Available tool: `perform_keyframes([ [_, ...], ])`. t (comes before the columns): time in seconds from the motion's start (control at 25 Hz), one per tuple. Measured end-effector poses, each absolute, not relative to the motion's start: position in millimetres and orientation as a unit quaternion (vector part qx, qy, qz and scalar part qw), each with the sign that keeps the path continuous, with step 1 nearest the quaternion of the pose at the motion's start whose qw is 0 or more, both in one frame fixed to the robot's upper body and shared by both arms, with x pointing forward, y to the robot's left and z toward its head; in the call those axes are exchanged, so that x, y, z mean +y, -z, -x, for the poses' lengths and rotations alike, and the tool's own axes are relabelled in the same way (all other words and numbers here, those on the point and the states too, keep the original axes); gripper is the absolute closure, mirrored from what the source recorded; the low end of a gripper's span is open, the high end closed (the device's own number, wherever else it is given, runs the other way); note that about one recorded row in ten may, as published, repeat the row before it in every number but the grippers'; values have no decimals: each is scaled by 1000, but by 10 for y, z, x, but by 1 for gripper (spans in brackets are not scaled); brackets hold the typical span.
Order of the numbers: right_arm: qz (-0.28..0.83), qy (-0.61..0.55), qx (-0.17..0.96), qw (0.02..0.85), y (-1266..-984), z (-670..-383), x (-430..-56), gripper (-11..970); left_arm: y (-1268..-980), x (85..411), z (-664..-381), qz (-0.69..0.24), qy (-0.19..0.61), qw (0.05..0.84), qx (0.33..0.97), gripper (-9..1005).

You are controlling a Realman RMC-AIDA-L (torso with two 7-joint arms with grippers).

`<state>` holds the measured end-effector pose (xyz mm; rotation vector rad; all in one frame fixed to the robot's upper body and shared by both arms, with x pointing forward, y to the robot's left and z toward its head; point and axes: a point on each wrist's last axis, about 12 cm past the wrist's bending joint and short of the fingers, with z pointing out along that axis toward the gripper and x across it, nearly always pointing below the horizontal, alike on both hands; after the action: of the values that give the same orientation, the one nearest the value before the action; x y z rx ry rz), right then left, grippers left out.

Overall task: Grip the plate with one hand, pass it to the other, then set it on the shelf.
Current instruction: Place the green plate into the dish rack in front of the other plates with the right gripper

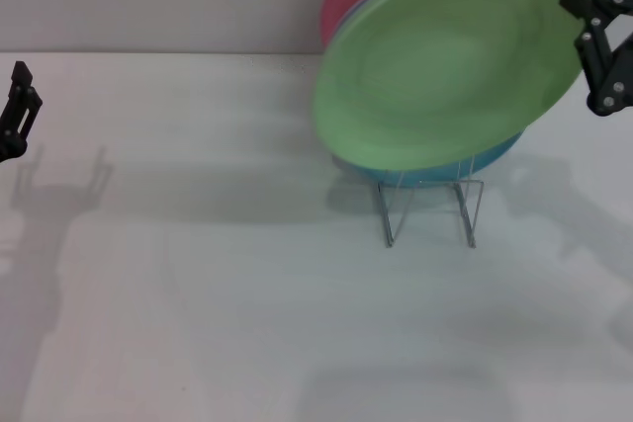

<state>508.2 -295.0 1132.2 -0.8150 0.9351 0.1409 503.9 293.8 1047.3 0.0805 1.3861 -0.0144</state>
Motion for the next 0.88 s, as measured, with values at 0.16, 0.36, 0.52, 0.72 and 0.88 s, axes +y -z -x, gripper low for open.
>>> perform_keyframes([
  [0.16, 379, -57, 439, 813, -11320, -5081, -2992, 937, -10465, 2927, -5035, -39, 8, 767, 640, 190],
  [0.36, 388, -42, 441, 808, -11295, -5068, -3034, 937, -10455, 2900, -5037, -45, 13, 766, 641, 189],
  [0.52, 399, -28, 446, 800, -11232, -5072, -3052, 937, -10446, 2873, -5047, -51, 16, 764, 643, 189],
  [0.72, 402, -19, 448, 798, -11205, -5083, -3059, 937, -10429, 2848, -5057, -59, 19, 761, 646, 189],
  [0.88, 402, -13, 447, 799, -11213, -5093, -3073, 936, -10417, 2829, -5061, -64, 22, 759, 648, 189],
])
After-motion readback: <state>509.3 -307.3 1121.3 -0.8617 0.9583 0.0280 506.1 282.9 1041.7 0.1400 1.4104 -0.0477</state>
